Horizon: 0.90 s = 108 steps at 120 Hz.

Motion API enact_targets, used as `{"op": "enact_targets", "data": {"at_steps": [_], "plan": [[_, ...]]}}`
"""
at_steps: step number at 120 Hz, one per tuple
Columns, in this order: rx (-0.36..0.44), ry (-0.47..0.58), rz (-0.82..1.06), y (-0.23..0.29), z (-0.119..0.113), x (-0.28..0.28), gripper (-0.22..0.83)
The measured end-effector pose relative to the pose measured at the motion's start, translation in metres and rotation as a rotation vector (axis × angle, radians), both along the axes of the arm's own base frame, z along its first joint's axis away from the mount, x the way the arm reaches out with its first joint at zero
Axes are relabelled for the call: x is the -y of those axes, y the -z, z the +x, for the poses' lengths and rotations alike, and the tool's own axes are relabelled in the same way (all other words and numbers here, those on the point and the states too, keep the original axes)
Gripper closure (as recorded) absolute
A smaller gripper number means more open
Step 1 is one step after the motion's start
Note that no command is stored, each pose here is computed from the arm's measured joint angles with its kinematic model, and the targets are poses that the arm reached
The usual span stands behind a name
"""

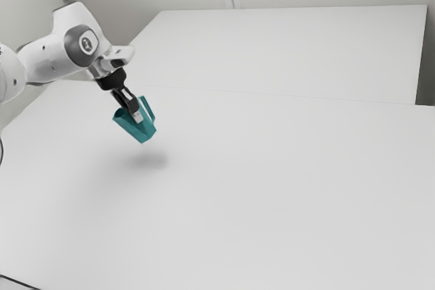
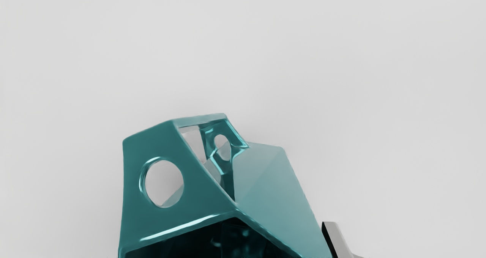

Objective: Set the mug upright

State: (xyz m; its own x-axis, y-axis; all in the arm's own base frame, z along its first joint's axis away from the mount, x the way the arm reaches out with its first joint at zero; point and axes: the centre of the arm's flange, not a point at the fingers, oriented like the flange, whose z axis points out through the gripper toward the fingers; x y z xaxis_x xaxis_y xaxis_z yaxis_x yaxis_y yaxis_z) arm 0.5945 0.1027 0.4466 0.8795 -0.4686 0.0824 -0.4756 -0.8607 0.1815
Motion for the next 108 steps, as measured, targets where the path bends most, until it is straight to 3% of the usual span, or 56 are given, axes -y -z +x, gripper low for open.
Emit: {"op": "enact_targets", "data": {"at_steps": [24, 68, 108], "plan": [[0.030, -0.064, 0.138, 0.018, -0.006, 0.030, 0.79], [0.095, -0.217, 0.192, 0.053, -0.006, 0.054, 0.78], [0.055, -0.311, 0.201, 0.087, -0.001, 0.057, 0.78]]}}
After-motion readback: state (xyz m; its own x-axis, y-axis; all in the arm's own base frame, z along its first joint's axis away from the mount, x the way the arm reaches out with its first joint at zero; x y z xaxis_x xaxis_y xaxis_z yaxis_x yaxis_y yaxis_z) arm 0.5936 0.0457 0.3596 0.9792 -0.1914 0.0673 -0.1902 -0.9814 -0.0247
